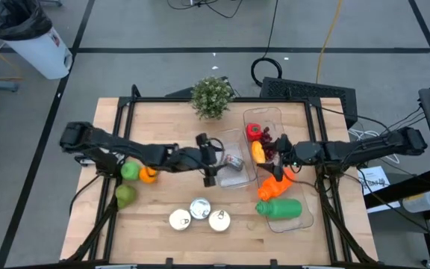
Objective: Pick & Place Food Item
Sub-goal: Put the top green tuna can into the middle transparent bin
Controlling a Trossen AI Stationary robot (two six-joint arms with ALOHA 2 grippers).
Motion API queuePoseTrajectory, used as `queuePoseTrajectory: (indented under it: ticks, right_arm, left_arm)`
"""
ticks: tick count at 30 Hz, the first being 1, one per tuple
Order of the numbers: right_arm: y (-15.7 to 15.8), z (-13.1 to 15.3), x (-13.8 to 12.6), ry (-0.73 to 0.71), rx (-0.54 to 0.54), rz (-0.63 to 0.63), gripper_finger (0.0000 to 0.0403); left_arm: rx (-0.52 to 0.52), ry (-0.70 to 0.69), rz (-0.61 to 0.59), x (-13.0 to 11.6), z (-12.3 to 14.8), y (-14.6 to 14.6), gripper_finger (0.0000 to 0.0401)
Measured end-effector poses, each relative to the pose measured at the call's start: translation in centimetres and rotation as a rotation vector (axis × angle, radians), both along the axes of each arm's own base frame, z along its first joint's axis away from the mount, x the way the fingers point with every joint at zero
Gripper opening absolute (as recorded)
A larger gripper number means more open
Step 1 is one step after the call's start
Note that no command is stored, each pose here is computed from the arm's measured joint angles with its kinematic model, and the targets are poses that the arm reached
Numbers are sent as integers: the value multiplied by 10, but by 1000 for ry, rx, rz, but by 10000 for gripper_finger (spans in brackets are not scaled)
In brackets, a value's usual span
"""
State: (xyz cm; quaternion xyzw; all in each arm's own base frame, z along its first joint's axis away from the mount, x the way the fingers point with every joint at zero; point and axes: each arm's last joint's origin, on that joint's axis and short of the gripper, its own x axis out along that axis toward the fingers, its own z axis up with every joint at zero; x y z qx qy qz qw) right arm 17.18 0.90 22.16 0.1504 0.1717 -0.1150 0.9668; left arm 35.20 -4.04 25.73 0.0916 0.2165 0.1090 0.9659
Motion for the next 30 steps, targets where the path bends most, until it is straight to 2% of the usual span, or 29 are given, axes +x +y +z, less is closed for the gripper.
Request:
queuePoseTrajectory:
  ticks: [4,7,11,14,18,21,24,30]
  right_arm:
    - [9,-4,21,-43,-60,64,361]
    - [15,-3,42,-6,-100,90,361]
    - [16,5,73,116,-125,89,361]
    - [11,4,95,225,-167,83,361]
    - [-1,-5,117,355,-184,59,361]
    - [-7,-19,128,414,-155,74,361]
    - [-11,-25,137,419,-125,83,361]
    - [-13,-34,140,445,-105,67,356]
  left_arm:
    - [-72,-18,7,-19,22,1,243]
    - [-98,5,18,-27,24,3,238]
    - [-97,78,28,-30,16,3,232]
    - [-105,76,31,-30,16,3,227]
    - [-74,24,-6,-40,34,-1,218]
    - [-48,-13,-24,-47,45,-2,209]
    - [-29,-5,-27,-49,46,-1,199]
    - [-18,44,-22,-48,40,-1,178]
